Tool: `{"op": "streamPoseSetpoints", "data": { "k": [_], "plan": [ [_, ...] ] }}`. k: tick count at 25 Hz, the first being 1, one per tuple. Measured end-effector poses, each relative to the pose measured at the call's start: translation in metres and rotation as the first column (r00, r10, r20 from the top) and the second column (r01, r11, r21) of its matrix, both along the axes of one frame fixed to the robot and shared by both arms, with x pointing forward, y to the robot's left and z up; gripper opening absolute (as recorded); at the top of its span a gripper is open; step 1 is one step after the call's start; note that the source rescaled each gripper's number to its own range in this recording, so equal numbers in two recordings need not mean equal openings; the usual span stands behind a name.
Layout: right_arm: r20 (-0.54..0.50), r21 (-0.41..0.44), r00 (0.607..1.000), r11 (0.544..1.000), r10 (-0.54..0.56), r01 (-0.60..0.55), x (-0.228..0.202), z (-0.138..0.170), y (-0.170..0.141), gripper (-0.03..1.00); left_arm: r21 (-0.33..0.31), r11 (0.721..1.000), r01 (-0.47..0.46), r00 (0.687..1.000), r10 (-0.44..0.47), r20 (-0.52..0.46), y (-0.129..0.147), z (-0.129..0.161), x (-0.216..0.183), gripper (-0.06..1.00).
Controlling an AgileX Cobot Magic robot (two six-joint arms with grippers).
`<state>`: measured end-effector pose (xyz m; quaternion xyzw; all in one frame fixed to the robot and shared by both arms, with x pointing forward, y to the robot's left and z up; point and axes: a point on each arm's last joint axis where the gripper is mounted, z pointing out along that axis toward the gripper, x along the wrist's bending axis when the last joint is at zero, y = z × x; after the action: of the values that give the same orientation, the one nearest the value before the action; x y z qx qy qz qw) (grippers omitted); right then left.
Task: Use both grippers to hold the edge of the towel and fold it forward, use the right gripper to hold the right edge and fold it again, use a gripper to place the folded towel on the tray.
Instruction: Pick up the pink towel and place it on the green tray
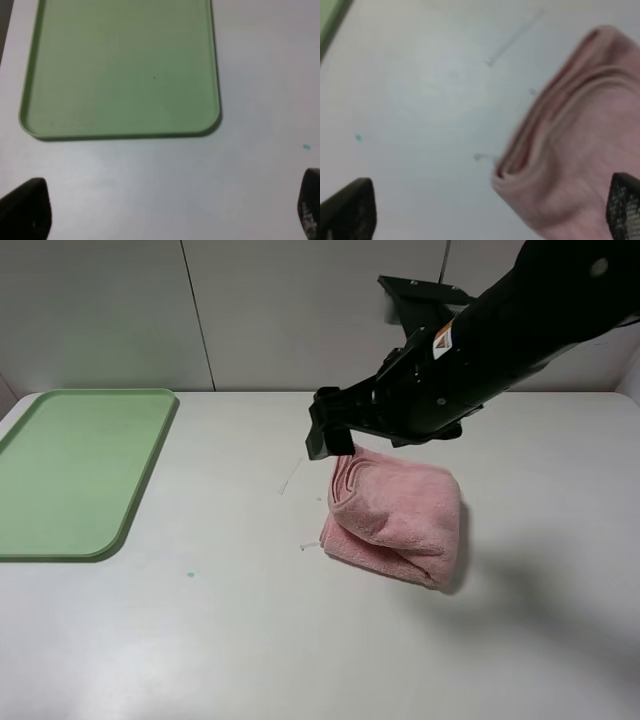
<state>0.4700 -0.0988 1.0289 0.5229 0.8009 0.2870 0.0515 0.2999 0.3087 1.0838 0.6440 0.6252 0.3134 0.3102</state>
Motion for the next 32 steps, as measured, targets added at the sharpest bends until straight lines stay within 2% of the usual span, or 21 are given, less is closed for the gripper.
{"op": "streamPoseSetpoints", "data": {
  "k": [8,13,17,24,32],
  "plan": [
    [-0.043,-0.174,0.991,0.978,-0.125,0.116,-0.001,0.02,-0.059,1.0,0.0,1.0,0.0,1.0,0.0,0.0,0.0,0.0,0.0,0.99],
    [-0.014,-0.292,0.981,0.939,-0.195,0.183,-0.008,0.037,-0.098,1.0,0.0,1.0,0.0,1.0,0.0,0.0,0.0,0.0,0.0,0.99],
    [-0.004,-0.355,0.962,0.9,-0.273,0.254,-0.014,0.049,-0.129,1.0,0.0,1.0,0.0,1.0,0.0,0.0,0.0,0.0,0.0,0.99],
    [0.039,-0.394,0.921,0.841,-0.388,0.371,-0.032,0.069,-0.173,1.0,0.0,1.0,0.0,1.0,0.0,0.0,0.0,0.0,0.0,0.99],
    [0.12,-0.366,0.854,0.777,-0.506,0.512,-0.068,0.083,-0.208,1.0,0.0,1.0,0.0,1.0,0.0,0.0,0.0,0.0,0.0,0.99]
  ]
}}
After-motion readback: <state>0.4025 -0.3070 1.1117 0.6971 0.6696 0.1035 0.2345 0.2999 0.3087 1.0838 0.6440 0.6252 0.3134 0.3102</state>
